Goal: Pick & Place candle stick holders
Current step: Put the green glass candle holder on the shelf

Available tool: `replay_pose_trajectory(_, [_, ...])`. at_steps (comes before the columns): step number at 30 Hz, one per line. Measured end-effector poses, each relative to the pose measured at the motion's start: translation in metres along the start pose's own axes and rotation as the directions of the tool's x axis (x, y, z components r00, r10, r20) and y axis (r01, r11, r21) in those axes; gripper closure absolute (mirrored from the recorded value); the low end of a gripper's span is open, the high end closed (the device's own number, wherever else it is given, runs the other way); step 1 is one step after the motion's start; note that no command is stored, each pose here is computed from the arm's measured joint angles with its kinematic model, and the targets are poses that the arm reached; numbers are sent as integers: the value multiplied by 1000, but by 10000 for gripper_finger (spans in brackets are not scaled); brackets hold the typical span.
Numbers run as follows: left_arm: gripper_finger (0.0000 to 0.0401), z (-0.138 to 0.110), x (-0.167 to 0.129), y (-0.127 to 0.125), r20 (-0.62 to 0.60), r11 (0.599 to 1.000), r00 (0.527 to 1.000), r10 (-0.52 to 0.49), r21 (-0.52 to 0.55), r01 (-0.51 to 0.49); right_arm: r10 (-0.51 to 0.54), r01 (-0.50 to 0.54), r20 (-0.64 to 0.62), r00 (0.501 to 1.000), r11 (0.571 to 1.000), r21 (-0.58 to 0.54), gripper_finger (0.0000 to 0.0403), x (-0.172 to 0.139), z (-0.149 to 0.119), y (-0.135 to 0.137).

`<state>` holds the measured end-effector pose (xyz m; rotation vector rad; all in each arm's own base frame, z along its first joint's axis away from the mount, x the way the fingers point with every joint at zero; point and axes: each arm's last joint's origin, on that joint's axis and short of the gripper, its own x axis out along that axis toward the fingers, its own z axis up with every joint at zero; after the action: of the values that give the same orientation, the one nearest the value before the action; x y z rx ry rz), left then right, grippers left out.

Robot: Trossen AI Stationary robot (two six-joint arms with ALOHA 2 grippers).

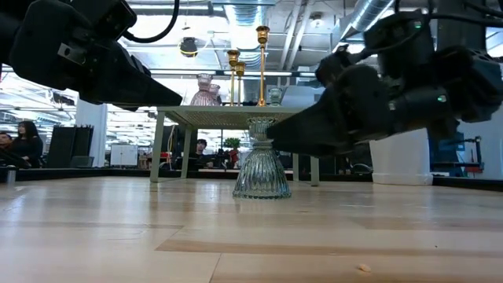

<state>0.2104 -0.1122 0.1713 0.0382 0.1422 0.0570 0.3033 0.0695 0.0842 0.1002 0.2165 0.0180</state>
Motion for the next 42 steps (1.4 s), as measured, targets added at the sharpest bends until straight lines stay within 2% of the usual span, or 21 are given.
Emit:
replay_pose_trajectory(6, [398, 0, 0, 0, 0, 1000, 1000, -8, 0, 8, -28, 27, -66, 997, 1000, -13, 79, 21, 8, -1])
replay_pose_trajectory(12, [395, 0, 0, -1, -1, 1000, 1000, -18, -1, 18, -37, 35, -99, 994, 999, -20, 86, 33, 14, 1])
replay_pose_trajectory(20, [395, 0, 0, -1, -1, 1000, 1000, -18, 0, 18, -37, 35, -99, 994, 999, -19, 148, 33, 14, 0])
replay_pose_trajectory(30, [395, 0, 0, -1, -1, 1000, 1000, -18, -1, 18, -36, 35, -96, 995, 999, -19, 283, 33, 15, 0])
replay_pose_trajectory(36, [397, 0, 0, -1, -1, 1000, 1000, -18, 0, 18, -33, 32, -84, 996, 999, -17, 285, 31, 22, 2])
replay_pose_trajectory(42, [395, 0, 0, -1, -1, 1000, 1000, -19, 0, 19, -51, 47, -88, 995, 998, -41, 285, 17, 54, -1])
